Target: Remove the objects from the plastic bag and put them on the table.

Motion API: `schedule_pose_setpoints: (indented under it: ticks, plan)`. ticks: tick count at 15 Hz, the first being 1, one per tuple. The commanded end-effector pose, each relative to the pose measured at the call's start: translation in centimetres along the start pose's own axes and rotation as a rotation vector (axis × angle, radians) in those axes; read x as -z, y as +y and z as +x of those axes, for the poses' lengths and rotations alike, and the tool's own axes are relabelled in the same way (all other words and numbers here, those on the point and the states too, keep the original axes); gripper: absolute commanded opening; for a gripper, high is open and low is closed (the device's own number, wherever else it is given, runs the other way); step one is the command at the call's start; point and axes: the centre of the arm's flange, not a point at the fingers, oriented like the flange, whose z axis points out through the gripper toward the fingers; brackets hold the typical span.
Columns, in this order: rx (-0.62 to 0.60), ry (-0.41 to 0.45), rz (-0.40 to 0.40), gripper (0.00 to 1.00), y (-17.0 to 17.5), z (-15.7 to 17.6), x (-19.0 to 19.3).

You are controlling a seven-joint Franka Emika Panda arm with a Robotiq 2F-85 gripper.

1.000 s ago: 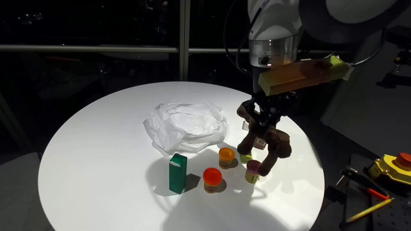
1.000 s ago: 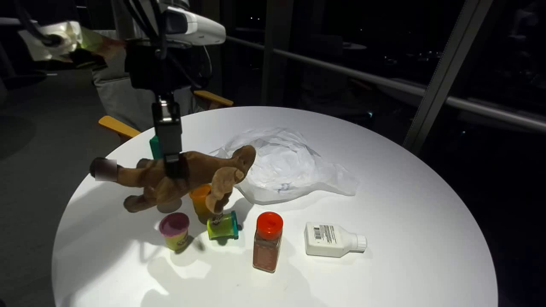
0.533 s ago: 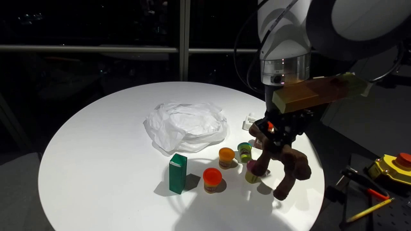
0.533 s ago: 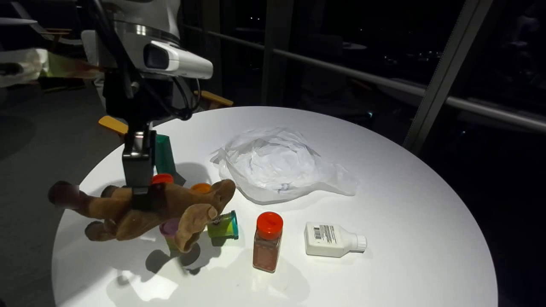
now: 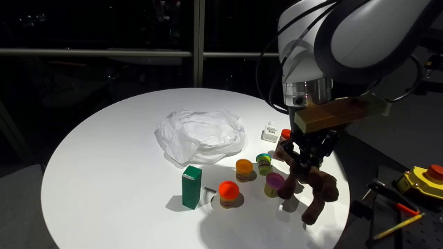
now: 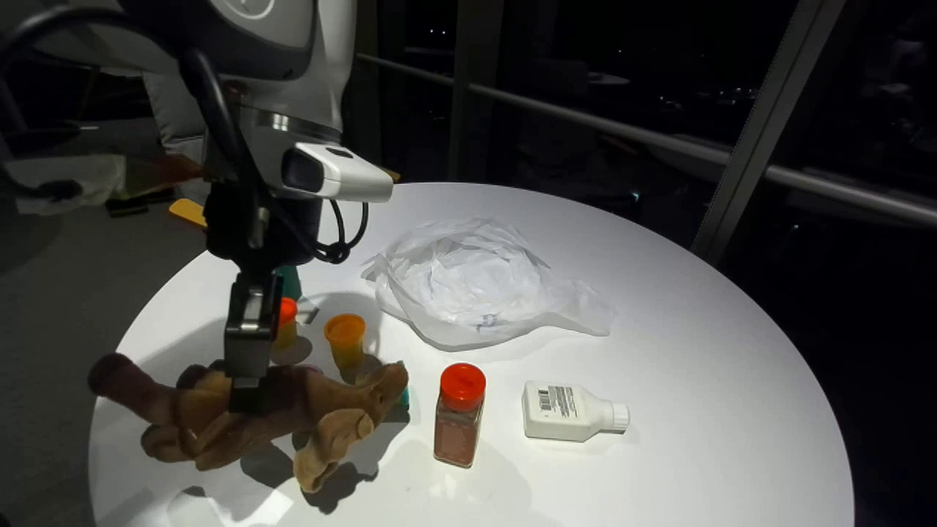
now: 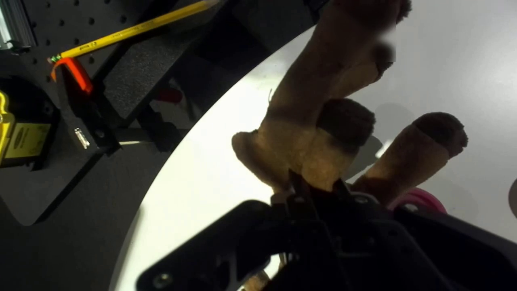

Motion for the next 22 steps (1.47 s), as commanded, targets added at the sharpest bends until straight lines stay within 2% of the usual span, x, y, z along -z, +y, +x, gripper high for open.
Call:
schedule_pose_setpoints:
  ticks: [1,7,14,15,18,22]
  plan:
    - [0.013,0.016,-0.002,0.09,-2.0,2.6,-0.9]
    - [0.013,0.009,-0.039,0.09,-4.4,5.7,-2.0]
    - [0.018,0.057,-0.049,0.1,-6.8,8.2,-1.8]
    - [0.029,0.052,-0.052,0.35,-6.9,8.1,-1.6]
    - [0.043,0.043,-0.052,0.55,-6.9,7.3,-0.7]
    - [0.04,0.088,0.012,0.86,-6.1,6.6,2.8]
